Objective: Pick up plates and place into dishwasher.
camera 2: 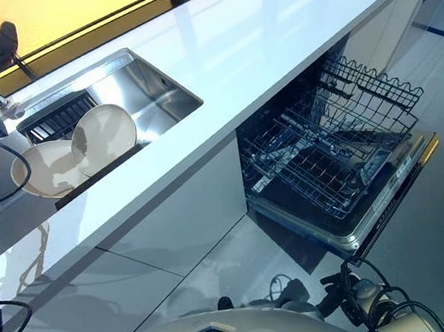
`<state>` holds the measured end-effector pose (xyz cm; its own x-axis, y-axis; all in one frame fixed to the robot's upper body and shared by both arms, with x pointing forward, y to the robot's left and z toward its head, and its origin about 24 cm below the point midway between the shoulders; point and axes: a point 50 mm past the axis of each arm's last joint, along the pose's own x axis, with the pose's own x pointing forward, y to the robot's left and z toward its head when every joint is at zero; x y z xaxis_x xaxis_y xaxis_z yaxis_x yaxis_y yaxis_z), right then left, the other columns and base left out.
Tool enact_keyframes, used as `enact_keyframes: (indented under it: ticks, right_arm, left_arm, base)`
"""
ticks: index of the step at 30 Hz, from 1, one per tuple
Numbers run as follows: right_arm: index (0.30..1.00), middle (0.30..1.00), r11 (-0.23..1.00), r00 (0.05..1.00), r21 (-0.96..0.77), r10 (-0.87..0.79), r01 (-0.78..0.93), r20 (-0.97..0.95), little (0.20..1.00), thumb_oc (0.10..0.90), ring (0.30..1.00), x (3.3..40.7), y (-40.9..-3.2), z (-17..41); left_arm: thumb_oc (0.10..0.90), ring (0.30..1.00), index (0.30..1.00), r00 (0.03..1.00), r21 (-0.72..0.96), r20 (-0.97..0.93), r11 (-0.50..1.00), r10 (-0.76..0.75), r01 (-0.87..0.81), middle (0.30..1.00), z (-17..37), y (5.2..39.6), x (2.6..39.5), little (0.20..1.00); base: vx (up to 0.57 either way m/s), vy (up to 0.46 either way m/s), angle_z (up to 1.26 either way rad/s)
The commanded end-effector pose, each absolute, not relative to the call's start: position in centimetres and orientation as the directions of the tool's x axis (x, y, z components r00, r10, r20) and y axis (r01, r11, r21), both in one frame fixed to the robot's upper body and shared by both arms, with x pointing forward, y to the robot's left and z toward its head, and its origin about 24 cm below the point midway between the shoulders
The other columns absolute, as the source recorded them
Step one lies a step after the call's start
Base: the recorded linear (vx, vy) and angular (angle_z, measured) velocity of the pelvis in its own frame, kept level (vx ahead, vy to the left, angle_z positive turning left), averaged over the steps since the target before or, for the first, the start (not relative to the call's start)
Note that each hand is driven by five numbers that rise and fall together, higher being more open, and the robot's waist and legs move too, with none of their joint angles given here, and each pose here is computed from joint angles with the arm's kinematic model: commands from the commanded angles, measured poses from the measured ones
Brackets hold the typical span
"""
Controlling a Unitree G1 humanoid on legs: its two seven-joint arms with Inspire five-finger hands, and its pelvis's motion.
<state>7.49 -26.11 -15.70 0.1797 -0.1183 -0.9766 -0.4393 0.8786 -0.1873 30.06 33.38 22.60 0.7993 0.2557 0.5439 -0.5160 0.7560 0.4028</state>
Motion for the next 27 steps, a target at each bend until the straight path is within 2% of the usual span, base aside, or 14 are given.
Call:
enact_keyframes:
  ticks: [1, 6, 12, 19, 27]
  right_arm:
    - [0.9, 0.9, 0.863, 0.129, -0.208, -0.167, -0.46, -0.978, 0.9, 0.8, 0.9, 6.6, -27.5, -15.5]
    - [0.9, 0.9, 0.873, 0.121, -0.228, -0.194, -0.432, -0.973, 0.9, 0.8, 0.9, 6.6, -28.1, -15.3]
    - [0.9, 0.9, 0.876, 0.126, -0.245, -0.212, -0.416, -0.969, 0.9, 0.8, 0.9, 6.6, -28.9, -15.0]
    - [0.9, 0.9, 0.877, 0.122, -0.267, -0.238, -0.399, -0.964, 0.9, 0.8, 0.9, 6.3, -29.5, -14.8]
    - [0.9, 0.9, 0.884, 0.135, -0.285, -0.252, -0.372, -0.958, 0.9, 0.8, 0.9, 6.5, -29.9, -14.6]
  left_arm:
    - [0.8, 0.9, 0.9, 0.709, 0.437, 0.69, 0.701, 0.141, -0.564, 0.9, 30.2, 33.5, 30.2, 0.9]
    - [0.8, 0.9, 0.9, 0.834, 0.543, 0.537, 0.704, 0.126, -0.457, 0.9, 29.4, 34.9, 31.0, 0.9]
    - [0.8, 0.9, 0.9, 0.922, 0.595, 0.37, 0.734, 0.113, -0.329, 0.9, 28.6, 36.2, 31.4, 0.9]
    - [0.8, 0.9, 0.9, 0.956, 0.579, 0.272, 0.776, 0.106, -0.251, 0.9, 27.8, 36.6, 31.8, 0.9]
    - [0.8, 0.9, 0.9, 0.978, 0.637, 0.185, 0.745, 0.098, -0.196, 0.9, 26.4, 35.9, 33.0, 0.9]
  base:
    - [0.07, 0.162, -0.02]
    - [0.06, 0.156, -0.12]
    - [0.03, 0.106, -0.11]
    - [0.03, 0.086, -0.04]
    - [0.02, 0.055, -0.03]
